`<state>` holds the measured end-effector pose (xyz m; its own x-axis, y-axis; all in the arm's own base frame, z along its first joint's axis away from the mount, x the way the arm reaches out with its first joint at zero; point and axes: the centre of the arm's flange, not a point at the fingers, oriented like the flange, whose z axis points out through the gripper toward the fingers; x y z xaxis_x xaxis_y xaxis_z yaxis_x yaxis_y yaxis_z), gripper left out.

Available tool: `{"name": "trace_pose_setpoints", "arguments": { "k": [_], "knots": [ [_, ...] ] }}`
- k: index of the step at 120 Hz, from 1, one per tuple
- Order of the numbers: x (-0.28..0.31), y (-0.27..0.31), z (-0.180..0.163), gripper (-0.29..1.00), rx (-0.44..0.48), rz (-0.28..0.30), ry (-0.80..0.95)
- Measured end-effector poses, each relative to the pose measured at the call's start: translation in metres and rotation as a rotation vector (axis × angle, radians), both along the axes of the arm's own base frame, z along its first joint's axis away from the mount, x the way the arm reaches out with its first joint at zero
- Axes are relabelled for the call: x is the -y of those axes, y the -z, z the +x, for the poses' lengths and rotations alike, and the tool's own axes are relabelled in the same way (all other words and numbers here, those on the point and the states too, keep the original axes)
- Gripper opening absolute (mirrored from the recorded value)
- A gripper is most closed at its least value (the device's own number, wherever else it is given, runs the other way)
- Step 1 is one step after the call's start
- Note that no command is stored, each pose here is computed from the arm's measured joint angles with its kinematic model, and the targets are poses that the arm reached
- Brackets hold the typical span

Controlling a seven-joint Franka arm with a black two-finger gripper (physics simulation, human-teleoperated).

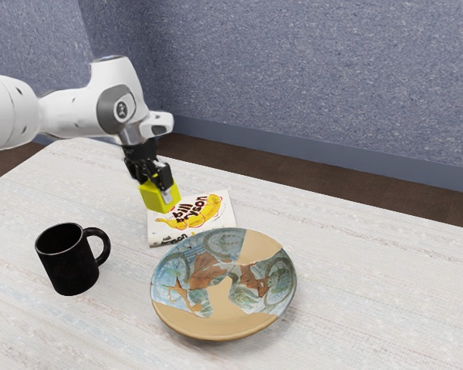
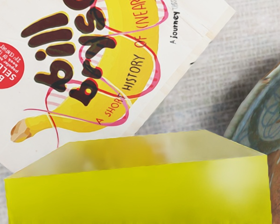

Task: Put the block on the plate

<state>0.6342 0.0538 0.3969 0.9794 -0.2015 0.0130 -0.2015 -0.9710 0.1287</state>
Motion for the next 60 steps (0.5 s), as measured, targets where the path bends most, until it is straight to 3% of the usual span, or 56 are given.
{"name": "trace_pose_setpoints", "arguments": {
  "k": [60],
  "knots": [
    [0.142,0.013,-0.039,0.38,-0.146,-0.021,0.261]
  ]
}}
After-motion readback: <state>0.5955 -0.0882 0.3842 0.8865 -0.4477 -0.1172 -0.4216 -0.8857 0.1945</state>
